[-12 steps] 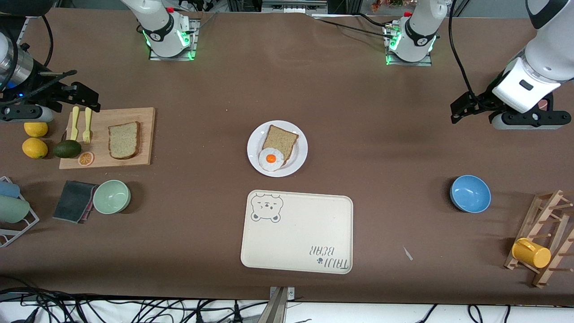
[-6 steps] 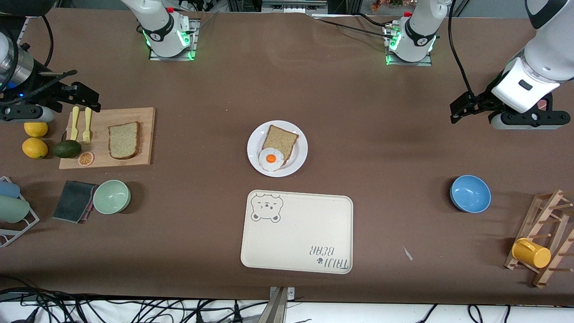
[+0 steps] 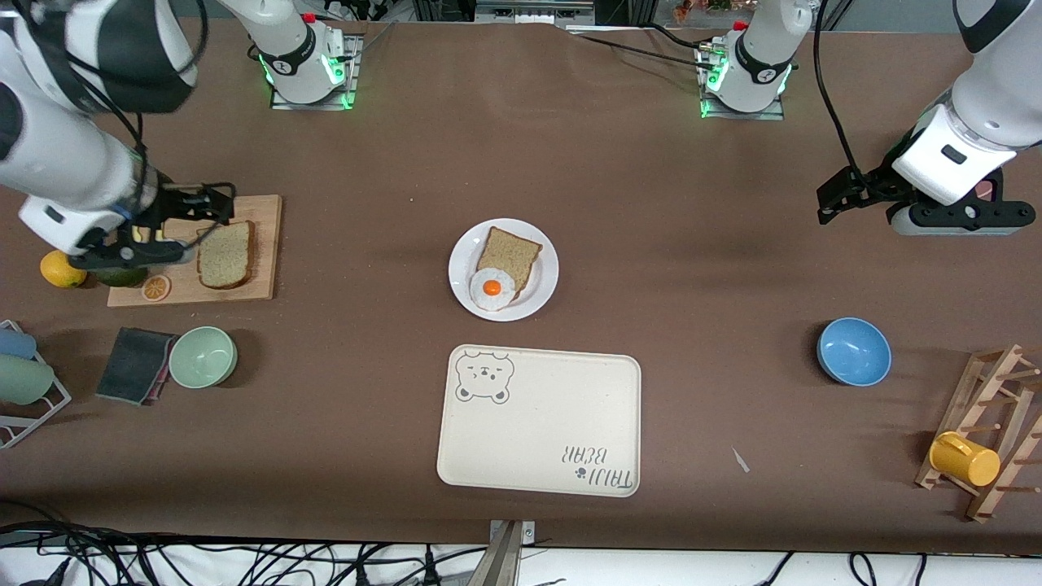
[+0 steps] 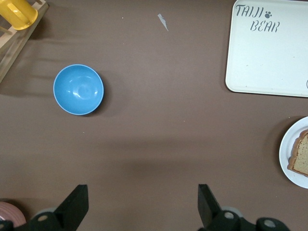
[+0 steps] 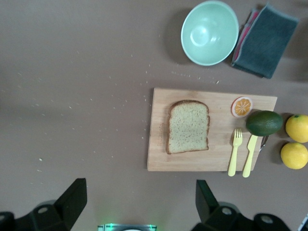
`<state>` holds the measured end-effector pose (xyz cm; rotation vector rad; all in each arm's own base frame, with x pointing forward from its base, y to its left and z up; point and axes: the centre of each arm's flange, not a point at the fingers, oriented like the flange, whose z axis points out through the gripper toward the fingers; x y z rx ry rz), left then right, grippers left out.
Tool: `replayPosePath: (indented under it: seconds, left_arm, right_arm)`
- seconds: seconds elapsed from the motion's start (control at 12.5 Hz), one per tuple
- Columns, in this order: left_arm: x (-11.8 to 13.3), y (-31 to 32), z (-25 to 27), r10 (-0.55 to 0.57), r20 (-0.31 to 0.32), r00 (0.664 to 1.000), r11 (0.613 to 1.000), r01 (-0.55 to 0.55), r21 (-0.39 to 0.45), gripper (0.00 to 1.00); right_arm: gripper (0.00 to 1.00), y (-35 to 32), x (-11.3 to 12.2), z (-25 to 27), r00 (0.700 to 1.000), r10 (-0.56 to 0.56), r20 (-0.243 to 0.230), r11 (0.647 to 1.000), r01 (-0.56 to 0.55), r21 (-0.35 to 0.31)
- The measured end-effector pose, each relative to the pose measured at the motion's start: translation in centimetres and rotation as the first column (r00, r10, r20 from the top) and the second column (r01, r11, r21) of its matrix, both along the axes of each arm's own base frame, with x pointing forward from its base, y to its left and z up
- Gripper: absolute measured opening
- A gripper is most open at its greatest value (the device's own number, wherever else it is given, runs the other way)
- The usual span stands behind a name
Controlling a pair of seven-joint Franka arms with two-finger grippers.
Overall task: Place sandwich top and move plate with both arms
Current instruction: 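Reach the right gripper down to the bread slice on the cutting board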
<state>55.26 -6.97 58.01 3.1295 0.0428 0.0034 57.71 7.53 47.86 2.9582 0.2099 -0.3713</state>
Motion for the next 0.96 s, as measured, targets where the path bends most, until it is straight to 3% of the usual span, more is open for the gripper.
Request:
replayPosePath:
  seconds: [0.08,0.24,0.4,0.64,0.8,0.96]
  left_arm:
    - [0.0,0.0,0.0,0.0,0.0,1.0,1.0,0.0,0.0,1.0]
    - [0.0,0.0,0.0,0.0,0.0,1.0,1.0,0.0,0.0,1.0]
    - [0.0,0.0,0.0,-0.001,0.0,1.0,1.0,0.001,0.0,1.0]
    - [0.0,0.1,0.0,0.002,0.0,1.0,1.0,-0.002,0.0,1.0]
    - [0.0,0.2,0.0,0.003,0.0,1.0,1.0,-0.003,0.0,1.0]
    - [0.1,0.2,0.0,0.003,0.0,1.0,1.0,-0.003,0.0,1.0]
  right_arm:
    - [1.0,-0.3,0.2,-2.4,1.0,0.0,-0.02,1.0,0.0,-0.007]
    - [1.0,-1.7,-0.2,-7.2,1.0,0.001,0.003,1.0,-0.001,-0.015]
    - [1.0,-4.0,-2.1,-12.3,1.0,-0.017,0.007,1.0,0.017,-0.027]
    - [1.0,-5.6,-5.5,-19.0,0.995,-0.088,-0.055,0.991,0.082,-0.106]
    - [1.0,-5.6,-6.2,-21.7,0.987,-0.131,-0.087,0.982,0.118,-0.146]
    - [1.0,-6.2,-6.0,-24.1,0.986,-0.142,-0.089,0.979,0.127,-0.157]
